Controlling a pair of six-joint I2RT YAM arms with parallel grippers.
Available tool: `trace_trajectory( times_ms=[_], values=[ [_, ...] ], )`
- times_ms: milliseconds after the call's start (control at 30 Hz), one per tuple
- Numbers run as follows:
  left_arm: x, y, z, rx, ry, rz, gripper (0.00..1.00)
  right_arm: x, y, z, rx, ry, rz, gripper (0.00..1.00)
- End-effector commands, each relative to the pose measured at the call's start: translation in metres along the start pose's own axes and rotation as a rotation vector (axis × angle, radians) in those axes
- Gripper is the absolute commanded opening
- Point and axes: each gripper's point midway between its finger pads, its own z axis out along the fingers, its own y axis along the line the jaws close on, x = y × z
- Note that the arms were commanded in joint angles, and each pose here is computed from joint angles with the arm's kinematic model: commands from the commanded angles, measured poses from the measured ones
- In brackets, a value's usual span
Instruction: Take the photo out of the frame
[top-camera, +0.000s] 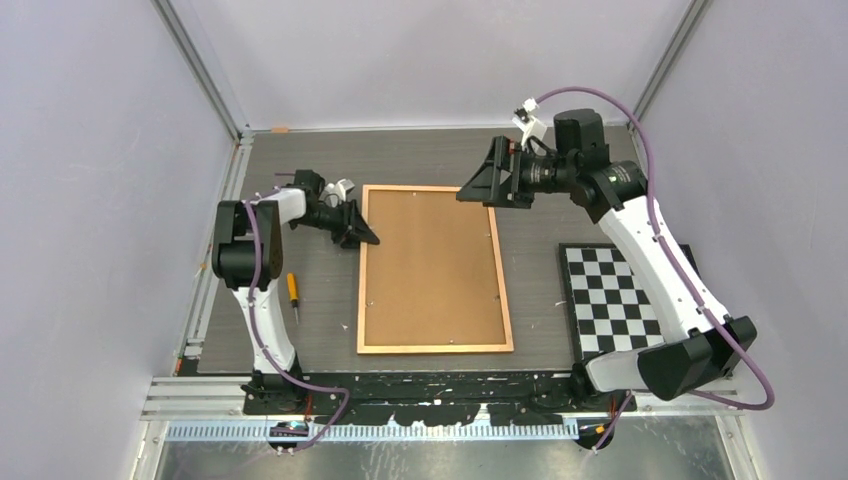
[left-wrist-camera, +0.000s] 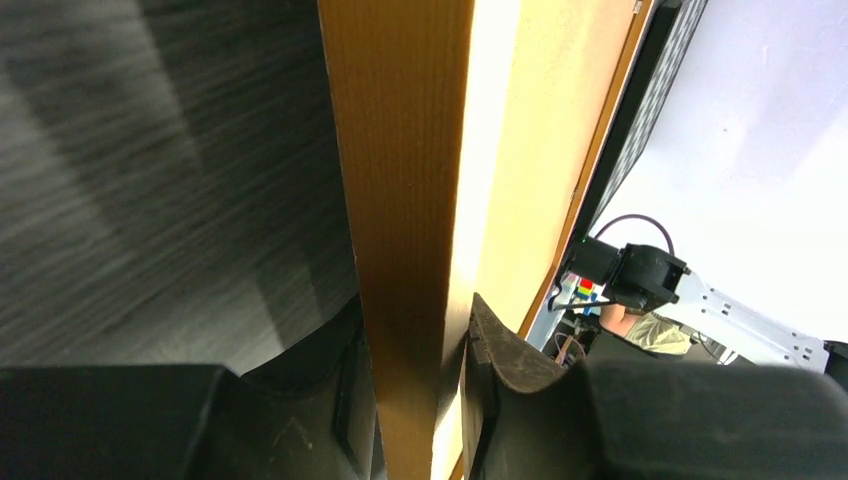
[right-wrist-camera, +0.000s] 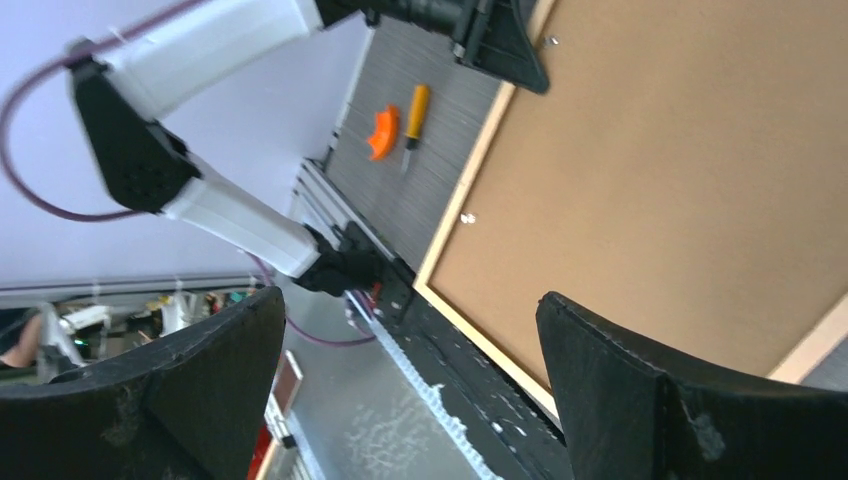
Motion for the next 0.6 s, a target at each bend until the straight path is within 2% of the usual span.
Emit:
trace_trajectory(
  times_ms=[0, 67, 133, 200, 300, 333, 467, 567],
  values=[
    [-0.045, 0.030, -0.001, -0.169, -0.137, 0.074, 0.17, 0.016, -0.031, 0.006, 0.062, 0.057, -0.111, 1.00],
    [-0.046, 0.030, -0.001, -0.173, -0.136, 0.064, 0.25, 0.023, -0.048, 0.008, 0.106, 0.073, -0.134, 1.00],
    [-0.048, 0.031, -0.004, -0.196, -0.142, 0.062, 0.38, 0.029, -0.063, 0.011, 0.140, 0.085, -0.150, 1.00],
    [-0.051, 0.029, -0.011, -0.235, -0.158, 0.090, 0.58, 0.035, -0.075, 0.013, 0.168, 0.093, -0.159, 1.00],
    [-0.065, 0.017, -0.033, -0.306, -0.217, 0.159, 0.97, 0.042, -0.085, 0.016, 0.178, 0.099, -0.170, 1.00],
    [-0.070, 0.011, -0.042, -0.328, -0.237, 0.180, 0.99, 0.043, -0.088, 0.017, 0.179, 0.101, -0.174, 1.00],
    [-0.083, -0.018, -0.087, -0.450, -0.299, 0.289, 1.00, 0.047, -0.095, 0.018, 0.185, 0.118, -0.205, 1.00],
    [-0.080, -0.044, -0.130, -0.552, -0.343, 0.444, 1.00, 0.051, -0.103, 0.018, 0.202, 0.130, -0.230, 1.00]
  ],
)
